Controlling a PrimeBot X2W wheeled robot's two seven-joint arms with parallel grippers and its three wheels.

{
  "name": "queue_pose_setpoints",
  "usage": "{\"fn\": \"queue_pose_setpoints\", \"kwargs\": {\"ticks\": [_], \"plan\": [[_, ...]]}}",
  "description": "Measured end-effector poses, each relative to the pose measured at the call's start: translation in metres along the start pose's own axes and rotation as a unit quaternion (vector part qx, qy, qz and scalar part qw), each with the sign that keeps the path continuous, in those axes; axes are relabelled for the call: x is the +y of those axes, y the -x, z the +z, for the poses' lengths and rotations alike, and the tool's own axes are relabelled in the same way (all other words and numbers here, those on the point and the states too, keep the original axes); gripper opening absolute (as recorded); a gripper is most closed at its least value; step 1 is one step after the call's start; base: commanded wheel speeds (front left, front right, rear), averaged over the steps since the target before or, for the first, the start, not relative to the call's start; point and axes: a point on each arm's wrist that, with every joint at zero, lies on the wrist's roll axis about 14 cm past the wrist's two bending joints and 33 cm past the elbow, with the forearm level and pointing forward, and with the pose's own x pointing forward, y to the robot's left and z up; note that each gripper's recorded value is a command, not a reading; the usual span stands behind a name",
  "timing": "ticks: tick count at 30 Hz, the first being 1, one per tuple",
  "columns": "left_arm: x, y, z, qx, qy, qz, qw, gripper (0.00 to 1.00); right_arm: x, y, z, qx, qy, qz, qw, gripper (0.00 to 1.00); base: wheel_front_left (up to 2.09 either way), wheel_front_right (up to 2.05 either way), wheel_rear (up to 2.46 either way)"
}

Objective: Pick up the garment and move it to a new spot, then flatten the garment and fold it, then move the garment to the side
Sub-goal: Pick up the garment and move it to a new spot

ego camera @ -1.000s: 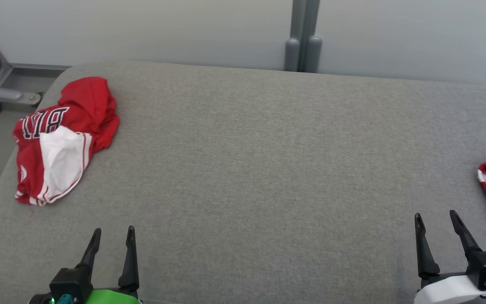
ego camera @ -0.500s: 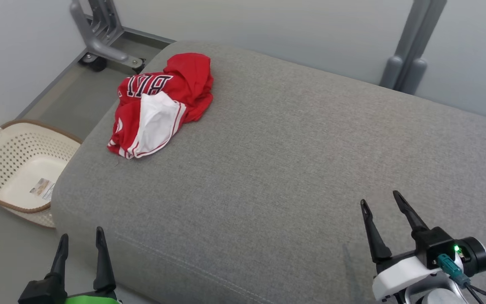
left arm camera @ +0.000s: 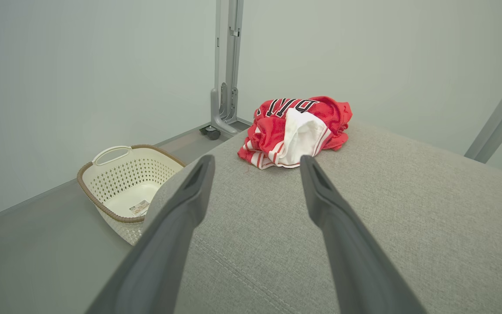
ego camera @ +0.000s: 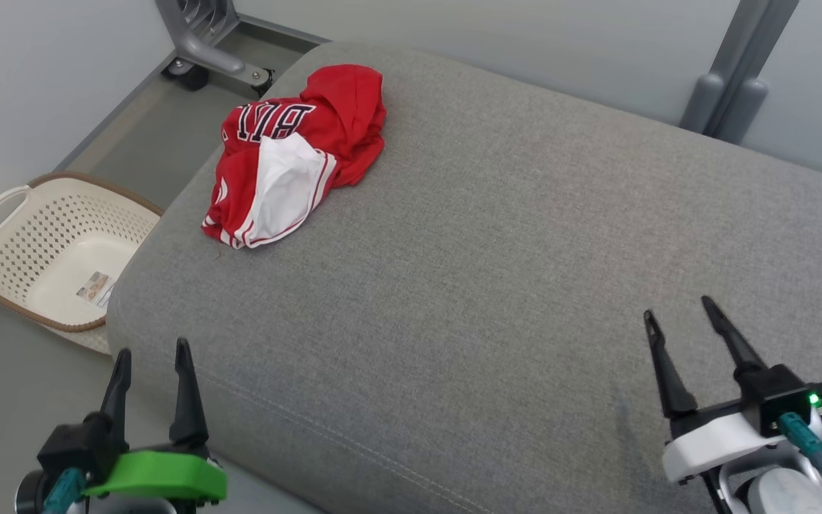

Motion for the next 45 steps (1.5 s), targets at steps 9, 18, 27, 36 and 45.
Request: {"fn": "queue_pose_setpoints", "kwargs": {"ticks": [9, 18, 27, 36, 45], "plan": [[-0.021, -0.088, 0.001, 0.029, -0.015, -0.04, 0.999, 1.0, -0.059, -0.026, -0.004, -0.026, 0.036, -0.035, 0.998, 1.0, 0.0, 0.0, 0.0], [-0.039, -0.18, -0.036, 0.159, -0.004, -0.037, 0.986, 1.0, -0.112, -0.041, -0.053, -0.005, 0.054, -0.057, 0.997, 1.0, 0.0, 0.0, 0.0], [-0.034, -0.213, -0.099, 0.26, 0.038, 0.004, 0.965, 1.0, -0.131, -0.032, -0.117, 0.044, 0.037, -0.066, 0.996, 1.0, 0.0, 0.0, 0.0], [-0.034, -0.215, -0.165, 0.332, 0.075, 0.047, 0.939, 0.75, -0.163, -0.006, -0.128, 0.061, 0.053, -0.102, 0.992, 1.0, 0.0, 0.0, 0.0], [-0.058, -0.227, -0.162, 0.332, 0.053, -0.003, 0.942, 0.0, -0.173, 0.013, -0.125, 0.074, 0.05, -0.134, 0.987, 1.0, 0.0, 0.0, 0.0]]}}
